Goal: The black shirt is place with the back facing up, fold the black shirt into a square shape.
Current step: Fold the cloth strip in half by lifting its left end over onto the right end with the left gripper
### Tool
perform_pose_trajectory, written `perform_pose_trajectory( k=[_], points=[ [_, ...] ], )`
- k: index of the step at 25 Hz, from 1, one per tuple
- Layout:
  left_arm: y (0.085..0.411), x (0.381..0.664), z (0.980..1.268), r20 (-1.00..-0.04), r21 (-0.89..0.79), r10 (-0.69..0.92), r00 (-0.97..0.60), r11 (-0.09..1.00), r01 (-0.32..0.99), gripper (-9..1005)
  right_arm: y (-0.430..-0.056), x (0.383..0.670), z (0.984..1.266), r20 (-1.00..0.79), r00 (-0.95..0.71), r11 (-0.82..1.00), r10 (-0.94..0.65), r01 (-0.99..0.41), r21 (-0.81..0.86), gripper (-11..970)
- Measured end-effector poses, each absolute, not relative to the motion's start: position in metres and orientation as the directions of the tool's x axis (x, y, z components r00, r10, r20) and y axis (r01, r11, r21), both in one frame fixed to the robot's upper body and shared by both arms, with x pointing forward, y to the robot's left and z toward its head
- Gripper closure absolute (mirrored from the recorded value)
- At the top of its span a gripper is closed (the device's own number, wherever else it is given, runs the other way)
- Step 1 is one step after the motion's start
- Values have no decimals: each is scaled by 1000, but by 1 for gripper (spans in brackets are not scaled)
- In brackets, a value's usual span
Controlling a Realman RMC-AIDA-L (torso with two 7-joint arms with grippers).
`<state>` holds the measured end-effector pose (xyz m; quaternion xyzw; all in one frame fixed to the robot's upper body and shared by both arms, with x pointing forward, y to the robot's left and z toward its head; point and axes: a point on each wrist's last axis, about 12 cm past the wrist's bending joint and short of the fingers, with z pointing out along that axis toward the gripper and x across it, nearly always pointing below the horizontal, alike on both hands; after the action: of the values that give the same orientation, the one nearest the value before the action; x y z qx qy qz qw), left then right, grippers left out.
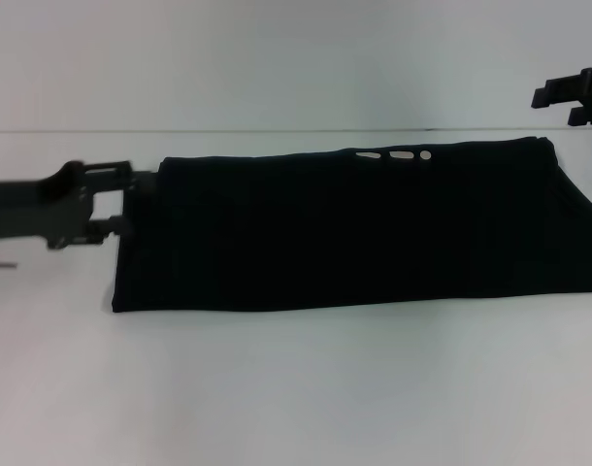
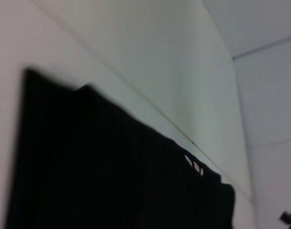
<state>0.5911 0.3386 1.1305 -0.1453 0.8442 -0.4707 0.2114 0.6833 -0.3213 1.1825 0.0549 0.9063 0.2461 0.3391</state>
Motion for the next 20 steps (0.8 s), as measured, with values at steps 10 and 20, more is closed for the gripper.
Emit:
perform_pose_trajectory(
  k=[10,20],
  points=[
    [362,539,1084,-39,-901,-595,-803,369,-229,210,-328,679,1180,-576,-768,870,279,-52,490,273],
    [349,534,1052,45,-881,-654,-755,331,-340,210,-329,679,1179,-576,-768,870,281,-49,490,273]
  ],
)
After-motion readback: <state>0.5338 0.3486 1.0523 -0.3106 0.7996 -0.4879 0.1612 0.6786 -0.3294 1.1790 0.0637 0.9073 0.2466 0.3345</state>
